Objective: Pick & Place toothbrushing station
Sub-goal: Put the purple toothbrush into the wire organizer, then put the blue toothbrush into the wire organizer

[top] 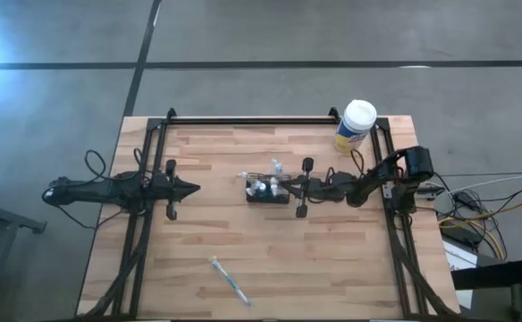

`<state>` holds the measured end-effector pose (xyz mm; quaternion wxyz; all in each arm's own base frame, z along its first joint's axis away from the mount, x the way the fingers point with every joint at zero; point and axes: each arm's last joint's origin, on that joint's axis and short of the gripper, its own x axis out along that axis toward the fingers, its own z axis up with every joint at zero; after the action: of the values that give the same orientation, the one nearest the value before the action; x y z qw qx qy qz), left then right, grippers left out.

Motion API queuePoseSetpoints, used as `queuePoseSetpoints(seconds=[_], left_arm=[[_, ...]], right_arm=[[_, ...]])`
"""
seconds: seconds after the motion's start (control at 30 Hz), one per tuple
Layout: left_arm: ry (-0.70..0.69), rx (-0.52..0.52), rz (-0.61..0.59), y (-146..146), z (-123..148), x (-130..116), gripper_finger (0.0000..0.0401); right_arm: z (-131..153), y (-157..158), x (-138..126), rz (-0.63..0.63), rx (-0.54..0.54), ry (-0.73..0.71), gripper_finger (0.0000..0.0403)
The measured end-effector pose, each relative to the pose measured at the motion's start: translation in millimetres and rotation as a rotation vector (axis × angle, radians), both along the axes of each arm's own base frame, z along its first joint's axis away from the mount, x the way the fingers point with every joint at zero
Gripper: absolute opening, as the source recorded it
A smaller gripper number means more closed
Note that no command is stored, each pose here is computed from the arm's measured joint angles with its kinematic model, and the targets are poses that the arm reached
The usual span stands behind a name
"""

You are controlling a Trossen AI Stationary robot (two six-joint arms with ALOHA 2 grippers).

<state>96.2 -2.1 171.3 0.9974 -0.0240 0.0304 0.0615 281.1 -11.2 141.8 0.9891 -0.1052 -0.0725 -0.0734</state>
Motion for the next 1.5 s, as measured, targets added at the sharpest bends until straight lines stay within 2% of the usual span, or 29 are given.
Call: queuePoseSetpoints(seconds=[0.37,0.63,0.9,1.1,1.3,1.5], left_arm=[[-0.003,-0.004,0.001,0.0,0.3,0.0,0.0012],[-0.006,-0.012,0.004,0.1,0.5,0.0,0.0012],[-0.009,-0.020,0.004,0.1,0.7,0.0,0.0012],[-0.011,-0.024,0.004,0.1,0.1,0.2,0.0012],[-0.011,-0.026,0.000,-0.1,-0.5,0.4,0.0012],[-0.010,-0.023,0.000,-0.1,-0.6,0.4,0.0012]], right_arm=[[-18.4,12.0,-21.9,-0.101,0.079,0.096,0.0008],[-26.7,12.1,-16.5,-0.102,0.129,0.191,0.0008],[-24.2,12.7,-14.0,-0.085,0.159,0.186,0.0014],[-19.9,13.6,-15.1,-0.077,0.207,0.185,0.0073],[-0.9,13.6,-18.8,-0.071,0.218,0.137,0.0145],[20.8,13.4,-27.7,-0.080,0.234,0.165,0.0182]])
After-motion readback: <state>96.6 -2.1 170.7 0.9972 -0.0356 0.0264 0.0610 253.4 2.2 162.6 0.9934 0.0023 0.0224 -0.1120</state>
